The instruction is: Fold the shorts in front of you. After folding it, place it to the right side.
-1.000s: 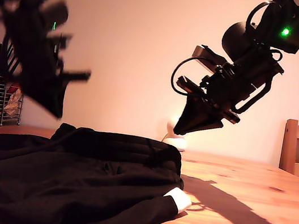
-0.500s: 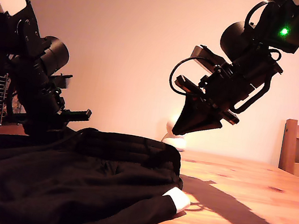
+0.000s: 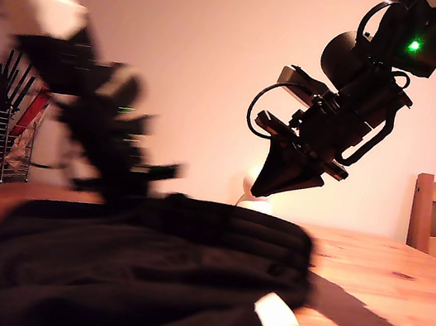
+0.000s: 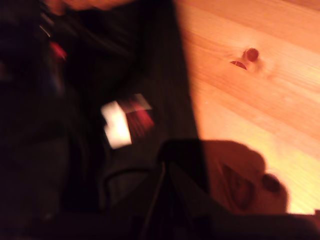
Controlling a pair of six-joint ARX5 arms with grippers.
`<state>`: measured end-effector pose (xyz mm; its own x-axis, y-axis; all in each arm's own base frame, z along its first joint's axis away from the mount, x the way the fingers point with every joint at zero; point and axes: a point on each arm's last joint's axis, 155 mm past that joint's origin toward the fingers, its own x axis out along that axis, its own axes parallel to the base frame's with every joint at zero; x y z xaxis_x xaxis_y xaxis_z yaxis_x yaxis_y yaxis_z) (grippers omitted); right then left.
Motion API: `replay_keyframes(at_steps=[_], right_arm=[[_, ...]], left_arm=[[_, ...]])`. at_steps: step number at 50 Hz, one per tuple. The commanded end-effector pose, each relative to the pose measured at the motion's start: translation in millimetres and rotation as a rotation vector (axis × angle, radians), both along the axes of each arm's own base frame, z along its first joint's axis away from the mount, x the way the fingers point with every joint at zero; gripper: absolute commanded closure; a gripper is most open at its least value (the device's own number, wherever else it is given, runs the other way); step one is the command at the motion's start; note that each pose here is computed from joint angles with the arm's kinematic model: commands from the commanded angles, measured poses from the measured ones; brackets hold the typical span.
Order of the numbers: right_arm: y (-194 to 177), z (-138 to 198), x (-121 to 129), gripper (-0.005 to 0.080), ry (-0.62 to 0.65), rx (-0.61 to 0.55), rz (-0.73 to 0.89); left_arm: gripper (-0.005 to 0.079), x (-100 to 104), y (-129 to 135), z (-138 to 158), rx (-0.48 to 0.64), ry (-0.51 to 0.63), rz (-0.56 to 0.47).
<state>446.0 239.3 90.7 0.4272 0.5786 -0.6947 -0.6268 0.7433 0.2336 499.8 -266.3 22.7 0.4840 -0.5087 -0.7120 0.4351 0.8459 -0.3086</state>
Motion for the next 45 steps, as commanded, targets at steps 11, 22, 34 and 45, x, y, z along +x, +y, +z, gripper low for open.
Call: replay_keyframes(at_steps=[11, 22, 34, 45], right_arm=[[-37, 36, 14, 0.0765, -0.06, 0.019, -0.077], [-51, 48, 13, 0.0765, -0.062, 0.033, -0.096], [-51, 39, 1, 0.0765, -0.013, 0.015, -0.069], [-62, 50, 13, 0.0765, -0.064, 0.018, -0.101]], left_arm=[[0.0767, -22, -69, -3, -0.022, -0.02, -0.135], [0.0767, -14, -91, 21, -0.053, -0.082, -0.161], [0.0766, -17, -88, 54, -0.049, -0.035, -0.206], [0.0766, -20, -70, 101, 0.039, -0.131, -0.209]])
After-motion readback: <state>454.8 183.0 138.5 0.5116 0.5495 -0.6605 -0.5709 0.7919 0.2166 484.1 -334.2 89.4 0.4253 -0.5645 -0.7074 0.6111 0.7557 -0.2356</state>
